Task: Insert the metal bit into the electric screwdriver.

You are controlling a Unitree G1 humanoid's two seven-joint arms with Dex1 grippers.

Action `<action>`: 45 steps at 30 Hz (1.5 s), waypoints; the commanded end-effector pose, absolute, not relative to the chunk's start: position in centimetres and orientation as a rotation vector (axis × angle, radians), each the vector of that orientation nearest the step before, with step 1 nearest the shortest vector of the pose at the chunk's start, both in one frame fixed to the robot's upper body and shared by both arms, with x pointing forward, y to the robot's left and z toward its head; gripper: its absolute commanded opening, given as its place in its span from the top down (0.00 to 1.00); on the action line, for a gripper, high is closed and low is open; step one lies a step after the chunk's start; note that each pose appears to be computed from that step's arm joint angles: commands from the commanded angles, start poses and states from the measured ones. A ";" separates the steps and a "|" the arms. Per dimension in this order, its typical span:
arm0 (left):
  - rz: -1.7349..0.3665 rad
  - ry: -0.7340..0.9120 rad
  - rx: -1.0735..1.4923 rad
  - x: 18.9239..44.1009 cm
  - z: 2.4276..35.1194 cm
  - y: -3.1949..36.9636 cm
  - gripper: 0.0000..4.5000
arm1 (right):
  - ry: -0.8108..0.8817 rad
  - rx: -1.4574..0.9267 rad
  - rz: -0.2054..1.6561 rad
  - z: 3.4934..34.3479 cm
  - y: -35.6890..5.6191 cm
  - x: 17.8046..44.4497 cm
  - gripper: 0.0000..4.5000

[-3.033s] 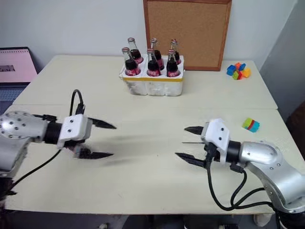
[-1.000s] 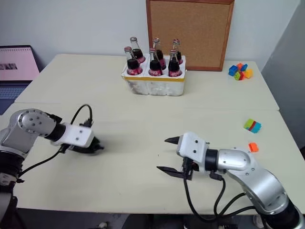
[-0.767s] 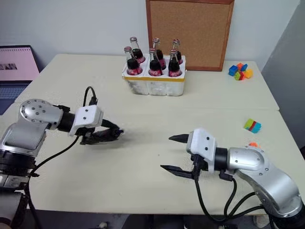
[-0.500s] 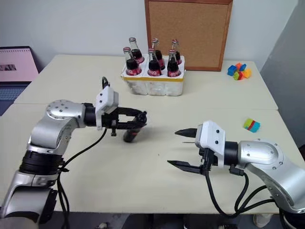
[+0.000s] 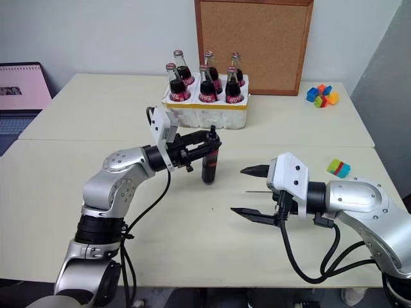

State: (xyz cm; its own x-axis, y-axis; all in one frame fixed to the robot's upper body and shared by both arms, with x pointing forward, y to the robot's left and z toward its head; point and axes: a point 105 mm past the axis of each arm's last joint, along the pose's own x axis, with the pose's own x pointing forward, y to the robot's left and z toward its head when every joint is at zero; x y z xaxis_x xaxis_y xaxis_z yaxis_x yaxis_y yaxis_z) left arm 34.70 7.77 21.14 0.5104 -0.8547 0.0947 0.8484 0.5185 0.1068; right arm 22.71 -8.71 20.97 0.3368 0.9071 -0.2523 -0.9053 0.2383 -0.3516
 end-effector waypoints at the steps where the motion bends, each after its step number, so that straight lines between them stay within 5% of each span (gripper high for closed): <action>1: -0.987 -0.224 0.055 34.0 22.5 7.7 0.64 | -0.083 -0.493 1.219 22.7 -8.9 22.9 0.08; 24: -0.811 -0.210 0.031 32.8 19.2 9.0 0.64 | -0.034 -0.334 1.132 24.5 -11.2 24.3 0.08; 26: -0.808 -0.209 0.028 32.7 19.2 9.0 0.64 | -0.026 -0.332 1.126 24.5 -11.2 24.5 0.01; 31: -0.807 -0.209 0.028 32.7 19.2 8.7 0.64 | -0.007 -0.427 1.096 24.0 -11.4 25.6 0.00; 45: -0.821 -0.216 0.062 32.5 18.6 7.6 0.64 | 0.518 -0.957 1.119 14.6 -14.3 32.4 0.00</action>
State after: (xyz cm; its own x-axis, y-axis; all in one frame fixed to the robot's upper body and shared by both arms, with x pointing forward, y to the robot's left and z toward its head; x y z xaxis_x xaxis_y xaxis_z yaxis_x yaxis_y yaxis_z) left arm 32.82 8.08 18.21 0.6760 -0.7208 0.1529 0.7123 0.6924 0.1148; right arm 31.80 -14.60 14.32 0.4000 0.5348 -0.7443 -0.9143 0.1761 -0.3648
